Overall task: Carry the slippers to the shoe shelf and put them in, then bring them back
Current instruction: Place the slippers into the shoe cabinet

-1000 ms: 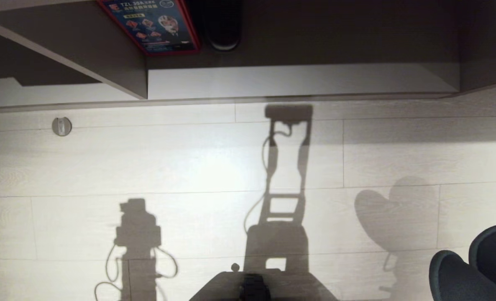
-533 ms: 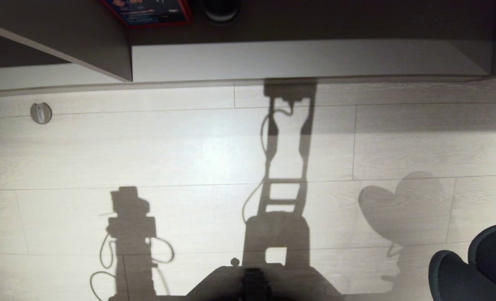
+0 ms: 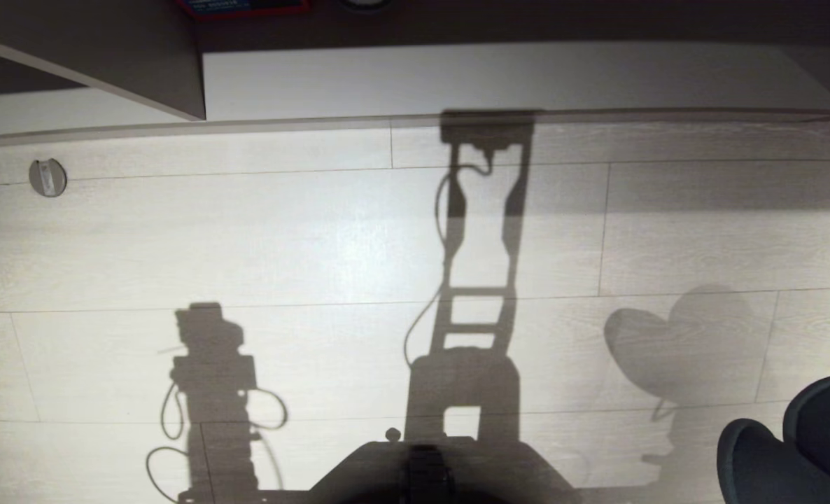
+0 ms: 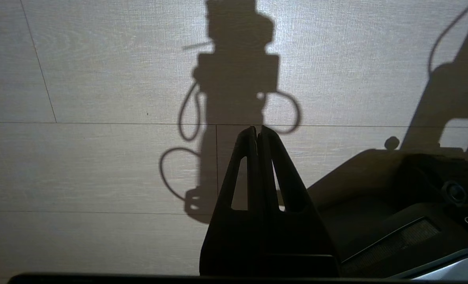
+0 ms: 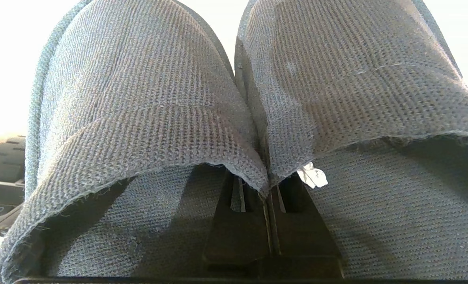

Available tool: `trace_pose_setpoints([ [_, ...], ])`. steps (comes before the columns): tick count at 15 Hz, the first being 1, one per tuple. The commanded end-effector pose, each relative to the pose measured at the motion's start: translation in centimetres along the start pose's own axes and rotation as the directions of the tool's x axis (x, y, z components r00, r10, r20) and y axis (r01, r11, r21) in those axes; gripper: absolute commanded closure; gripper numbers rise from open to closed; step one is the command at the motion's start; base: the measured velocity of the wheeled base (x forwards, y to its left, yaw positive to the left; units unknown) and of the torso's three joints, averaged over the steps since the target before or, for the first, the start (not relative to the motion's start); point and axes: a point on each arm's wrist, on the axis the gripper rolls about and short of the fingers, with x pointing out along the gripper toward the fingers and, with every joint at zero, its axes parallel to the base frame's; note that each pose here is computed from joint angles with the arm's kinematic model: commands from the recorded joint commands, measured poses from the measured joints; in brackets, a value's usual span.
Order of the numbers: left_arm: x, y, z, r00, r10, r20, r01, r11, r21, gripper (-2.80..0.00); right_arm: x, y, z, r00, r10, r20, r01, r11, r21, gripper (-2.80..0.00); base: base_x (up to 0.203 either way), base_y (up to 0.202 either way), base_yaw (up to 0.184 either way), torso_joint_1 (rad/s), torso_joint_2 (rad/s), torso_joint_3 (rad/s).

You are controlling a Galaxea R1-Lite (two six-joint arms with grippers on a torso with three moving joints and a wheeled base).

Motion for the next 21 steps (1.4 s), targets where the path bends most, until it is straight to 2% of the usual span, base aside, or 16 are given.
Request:
trace_pose_setpoints([
  [1, -0.01, 0.00, 0.00, 1.000, 0.000, 0.002, 0.000, 1.000, 0.000, 0.00, 0.00, 0.00, -0.05, 1.000, 0.002, 0.000, -0.002, 1.000, -0.001, 0.00, 0.000, 0.000, 0.000, 0.000, 0.00, 0.000],
  [21, -0.01, 0.00, 0.00, 1.000, 0.000, 0.002, 0.000, 1.000, 0.000, 0.00, 0.00, 0.00, -0.05, 1.000, 0.002, 0.000, -0.002, 1.000, -0.001, 0.00, 0.000, 0.000, 0.000, 0.000, 0.00, 0.000],
])
